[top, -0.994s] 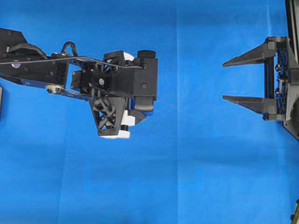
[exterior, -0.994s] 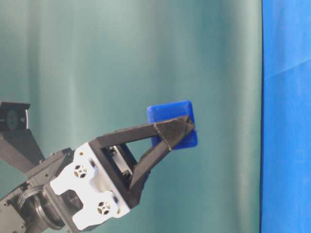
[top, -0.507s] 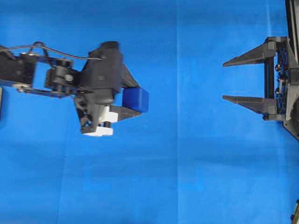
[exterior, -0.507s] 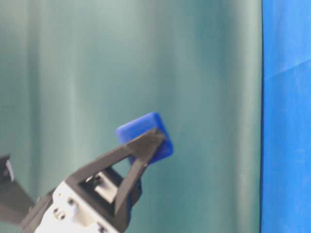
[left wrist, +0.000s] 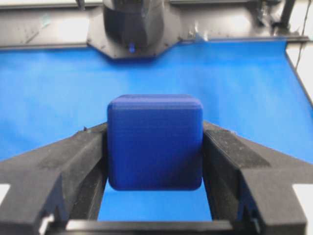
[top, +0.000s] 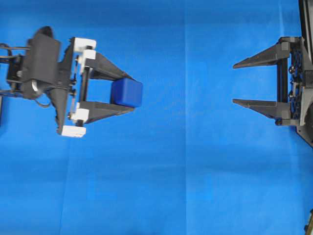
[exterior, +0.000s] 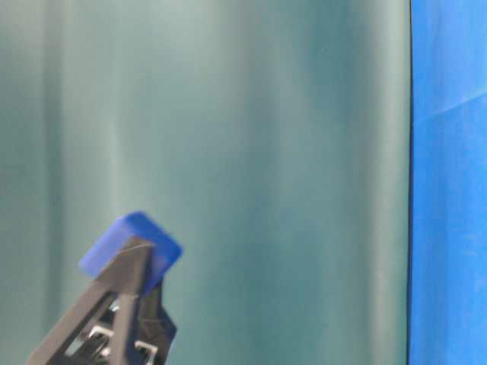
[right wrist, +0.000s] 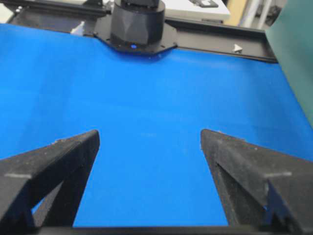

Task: Handover the blue block to the right arm after grasping it with the left arm, then place it in the designated position.

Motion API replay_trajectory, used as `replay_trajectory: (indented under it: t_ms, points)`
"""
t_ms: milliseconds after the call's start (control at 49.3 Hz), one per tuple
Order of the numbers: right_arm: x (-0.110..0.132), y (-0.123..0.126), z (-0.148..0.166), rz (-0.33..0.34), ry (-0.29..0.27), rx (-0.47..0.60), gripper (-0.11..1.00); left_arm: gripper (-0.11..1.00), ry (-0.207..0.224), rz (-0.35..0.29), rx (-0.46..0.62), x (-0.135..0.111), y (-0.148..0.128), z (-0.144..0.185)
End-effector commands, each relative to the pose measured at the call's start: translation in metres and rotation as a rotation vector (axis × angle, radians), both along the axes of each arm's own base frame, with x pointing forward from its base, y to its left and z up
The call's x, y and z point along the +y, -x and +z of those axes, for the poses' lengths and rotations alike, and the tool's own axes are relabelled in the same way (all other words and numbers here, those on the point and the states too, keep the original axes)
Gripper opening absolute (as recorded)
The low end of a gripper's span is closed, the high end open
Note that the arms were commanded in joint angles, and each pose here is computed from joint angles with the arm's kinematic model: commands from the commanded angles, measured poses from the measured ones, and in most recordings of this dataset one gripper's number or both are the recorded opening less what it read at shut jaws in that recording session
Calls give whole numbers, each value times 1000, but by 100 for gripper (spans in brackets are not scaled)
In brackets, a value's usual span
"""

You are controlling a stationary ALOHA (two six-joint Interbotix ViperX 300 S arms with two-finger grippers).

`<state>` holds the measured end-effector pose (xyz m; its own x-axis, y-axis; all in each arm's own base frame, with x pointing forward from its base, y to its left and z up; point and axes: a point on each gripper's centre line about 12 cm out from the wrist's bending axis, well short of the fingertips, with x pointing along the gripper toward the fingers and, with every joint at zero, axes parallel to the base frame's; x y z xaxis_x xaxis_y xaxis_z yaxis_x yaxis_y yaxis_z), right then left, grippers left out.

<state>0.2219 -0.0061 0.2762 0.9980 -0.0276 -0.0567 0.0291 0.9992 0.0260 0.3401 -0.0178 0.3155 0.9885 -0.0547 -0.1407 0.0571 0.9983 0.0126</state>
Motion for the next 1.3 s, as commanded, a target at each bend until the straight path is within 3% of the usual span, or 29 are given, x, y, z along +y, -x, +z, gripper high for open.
replay_trajectory:
  t_ms: [0,304,426,770,852,1034,1277]
  points:
    - [-1,-3,11,-3,2,-31,96,48,4,2,-80,1,7,15]
    - [-1,-4,12,-1,11,-30,96,48,13,4,-78,1,9,12]
    - [1,-4,12,12,79,-22,96,48,16,4,-77,1,10,12]
    - [5,-7,29,66,519,-15,94,48,25,6,-74,2,9,11]
    - [5,-7,32,76,644,-7,94,48,25,6,-75,2,9,11]
    - [7,-8,35,112,990,-14,94,48,27,6,-77,2,9,11]
    - [10,-8,35,150,1308,-24,94,48,27,6,-77,2,9,11]
